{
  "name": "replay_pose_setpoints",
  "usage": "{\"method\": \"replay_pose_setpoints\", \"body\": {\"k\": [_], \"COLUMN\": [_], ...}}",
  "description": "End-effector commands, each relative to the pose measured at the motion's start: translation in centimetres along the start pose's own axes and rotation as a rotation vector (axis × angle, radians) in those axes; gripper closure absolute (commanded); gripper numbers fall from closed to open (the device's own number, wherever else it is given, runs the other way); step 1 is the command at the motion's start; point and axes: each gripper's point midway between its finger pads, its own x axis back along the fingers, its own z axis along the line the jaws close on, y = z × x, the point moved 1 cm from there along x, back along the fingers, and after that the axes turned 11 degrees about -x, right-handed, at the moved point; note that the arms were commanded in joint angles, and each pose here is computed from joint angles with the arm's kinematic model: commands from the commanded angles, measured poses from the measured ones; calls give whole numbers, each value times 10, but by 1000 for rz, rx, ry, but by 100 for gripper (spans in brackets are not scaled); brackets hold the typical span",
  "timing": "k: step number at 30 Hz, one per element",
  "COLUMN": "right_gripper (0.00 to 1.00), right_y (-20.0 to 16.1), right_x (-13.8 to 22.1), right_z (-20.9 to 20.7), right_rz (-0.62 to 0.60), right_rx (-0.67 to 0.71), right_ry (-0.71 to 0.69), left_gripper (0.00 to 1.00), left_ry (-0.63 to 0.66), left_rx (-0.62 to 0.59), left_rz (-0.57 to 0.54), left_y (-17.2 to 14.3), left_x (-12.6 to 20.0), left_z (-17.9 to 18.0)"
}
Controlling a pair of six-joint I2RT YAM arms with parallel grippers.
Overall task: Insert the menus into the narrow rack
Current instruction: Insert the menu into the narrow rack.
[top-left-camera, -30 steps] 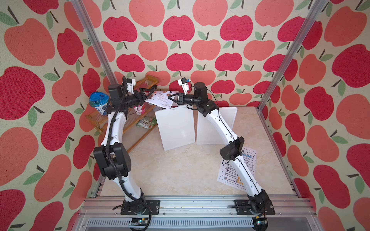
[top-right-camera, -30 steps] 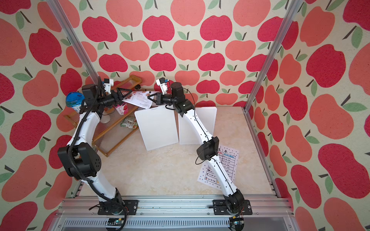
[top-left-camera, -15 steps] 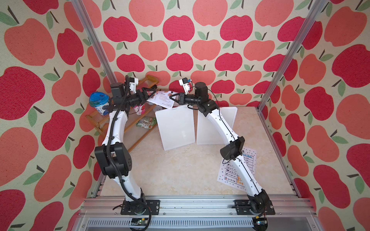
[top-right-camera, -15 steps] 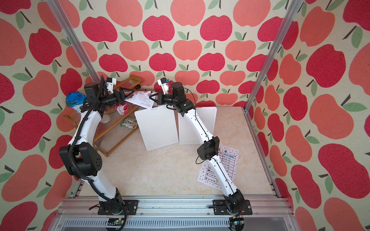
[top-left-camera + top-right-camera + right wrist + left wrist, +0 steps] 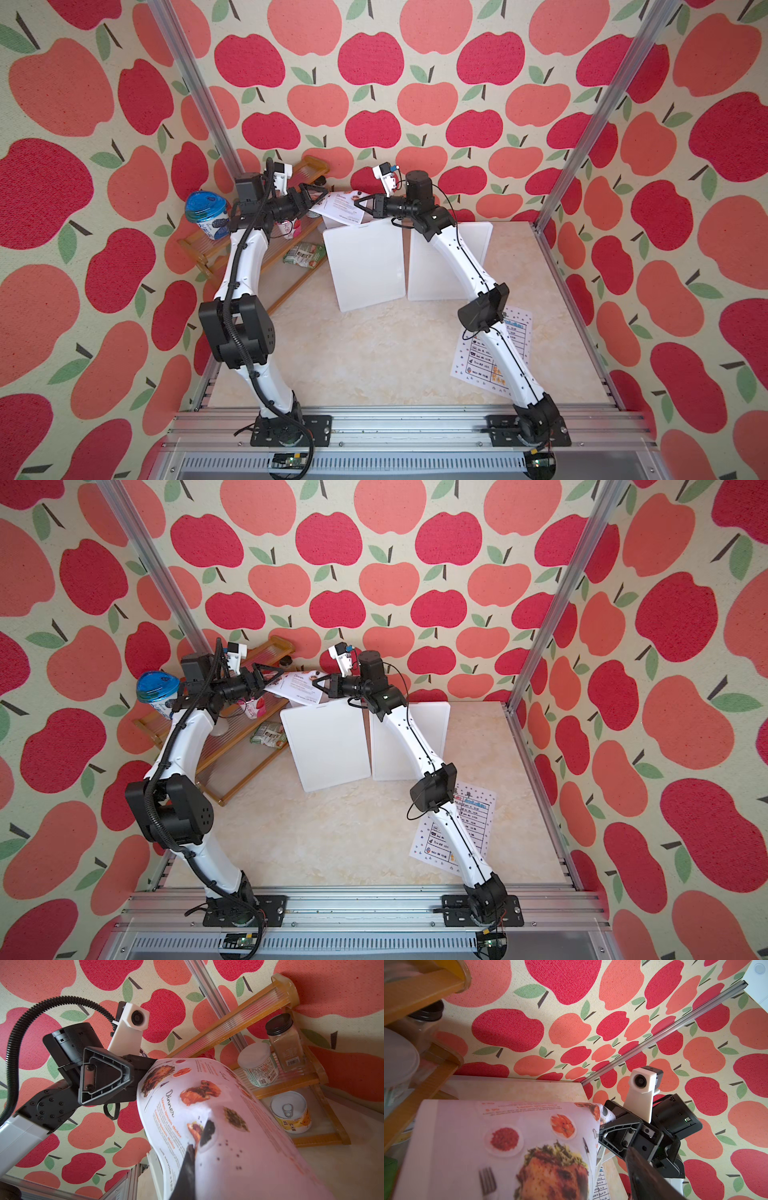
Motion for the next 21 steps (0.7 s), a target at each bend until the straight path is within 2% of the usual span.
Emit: {"method": "replay_pose_setpoints", "body": {"k": [1, 21], "right_gripper": [100, 100], "right_y": [-8, -2], "right_x": [6, 26], "right_z": [0, 8], "right_rz": [51, 81], "right_rx": [-18, 19], "right_ry": [-9, 13], "left_gripper": [18, 18], "left_ry": [2, 10], "left_rx": [-39, -49], "left_rz": [11, 23], "left_y": [1, -5], "left_x": [-3, -4], "left_z": [-7, -10]}}
